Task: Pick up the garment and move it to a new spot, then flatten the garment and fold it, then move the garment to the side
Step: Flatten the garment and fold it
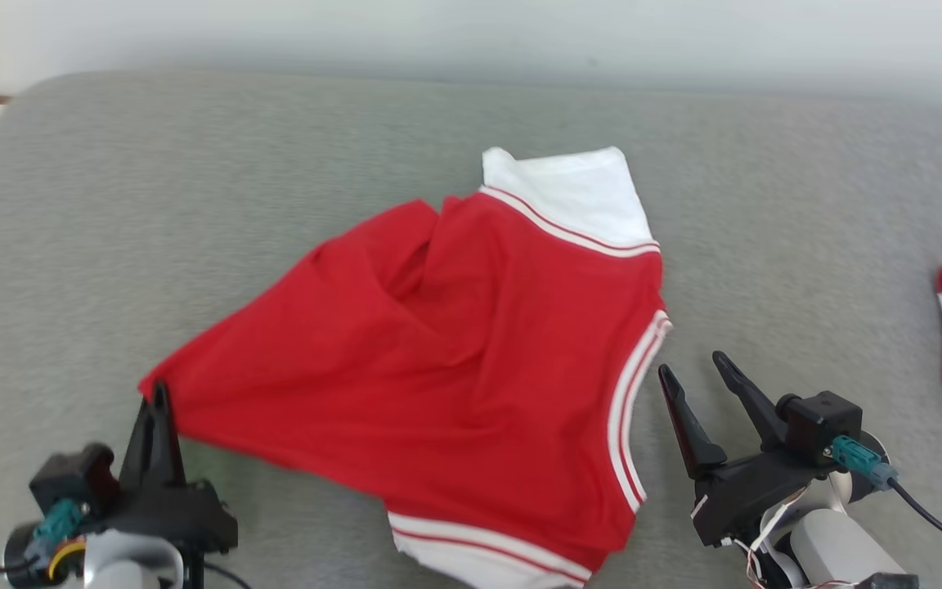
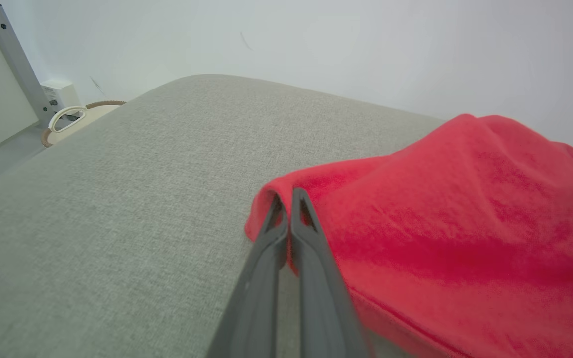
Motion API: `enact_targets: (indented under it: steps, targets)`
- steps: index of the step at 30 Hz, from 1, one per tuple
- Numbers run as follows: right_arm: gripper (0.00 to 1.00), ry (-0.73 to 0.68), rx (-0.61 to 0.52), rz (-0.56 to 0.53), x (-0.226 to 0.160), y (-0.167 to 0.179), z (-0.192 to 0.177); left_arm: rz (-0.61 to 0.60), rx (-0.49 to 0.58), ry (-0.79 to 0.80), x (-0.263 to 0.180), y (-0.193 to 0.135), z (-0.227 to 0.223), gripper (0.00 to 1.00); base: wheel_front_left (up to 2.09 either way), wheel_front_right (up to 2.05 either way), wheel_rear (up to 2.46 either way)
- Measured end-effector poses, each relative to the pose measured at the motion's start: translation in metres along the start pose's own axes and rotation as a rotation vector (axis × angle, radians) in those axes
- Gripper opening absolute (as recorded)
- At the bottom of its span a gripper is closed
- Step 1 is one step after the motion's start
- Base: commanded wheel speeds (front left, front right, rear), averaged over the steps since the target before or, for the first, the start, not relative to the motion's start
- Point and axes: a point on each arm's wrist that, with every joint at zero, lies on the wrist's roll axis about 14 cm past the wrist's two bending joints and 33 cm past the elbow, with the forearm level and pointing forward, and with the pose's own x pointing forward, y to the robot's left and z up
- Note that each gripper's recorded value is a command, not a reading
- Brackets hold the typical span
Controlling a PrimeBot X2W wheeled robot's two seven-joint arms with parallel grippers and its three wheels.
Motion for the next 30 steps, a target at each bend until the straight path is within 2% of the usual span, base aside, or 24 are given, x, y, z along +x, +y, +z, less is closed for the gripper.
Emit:
enact_targets:
  steps: [1, 2, 3, 4, 7, 13, 20, 21, 22, 25, 30]
  targets:
    - [1.00, 0.000, 0.002, 0.007, 0.003, 0.003, 0.000, 0.019, -0.005, 0.006, -0.005, 0.007, -0.001, 0.02, 0.00, 0.00, 0.00]
    - [1.00, -0.004, 0.005, 0.014, 0.006, 0.006, 0.002, 0.029, -0.014, 0.018, -0.011, 0.011, -0.004, 0.20, 0.00, 0.00, 0.00]
    - [1.00, -0.007, 0.005, 0.022, 0.009, 0.008, 0.003, 0.037, -0.015, 0.036, -0.017, 0.015, -0.009, 0.55, 0.00, 0.00, 0.00]
    - [1.00, -0.007, 0.005, 0.028, 0.012, 0.010, 0.004, 0.046, -0.017, 0.049, -0.023, 0.018, -0.013, 1.00, 0.00, 0.00, 0.00]
    - [1.00, -0.005, -0.004, 0.033, 0.022, 0.011, 0.006, 0.061, -0.016, 0.058, -0.034, 0.024, -0.014, 1.00, 0.00, 0.00, 0.00]
    - [1.00, 0.002, -0.062, -0.018, 0.044, -0.011, 0.011, 0.094, -0.022, 0.059, -0.048, 0.035, -0.013, 1.00, 0.00, 0.00, 0.00]
    - [1.00, 0.111, -0.118, -0.010, 0.061, -0.013, -0.018, 0.113, -0.012, 0.051, -0.055, 0.042, -0.009, 1.00, 0.00, 0.00, 0.00]
    - [0.33, 0.121, -0.124, -0.008, 0.063, -0.013, -0.021, 0.114, -0.011, 0.049, -0.055, 0.043, -0.008, 1.00, 0.00, 0.00, 0.00]
    - [0.00, 0.123, -0.128, -0.010, 0.067, -0.015, -0.020, 0.114, -0.015, 0.047, -0.055, 0.042, -0.008, 1.00, 0.00, 0.00, 0.00]
    - [0.00, 0.120, -0.182, -0.022, 0.077, -0.031, -0.013, 0.124, -0.007, 0.040, -0.056, 0.046, -0.005, 1.00, 0.00, 0.00, 0.00]
    - [0.00, 0.126, -0.305, -0.121, 0.081, -0.093, 0.009, 0.115, -0.005, 0.046, -0.059, 0.043, -0.007, 1.00, 0.00, 0.00, 0.00]
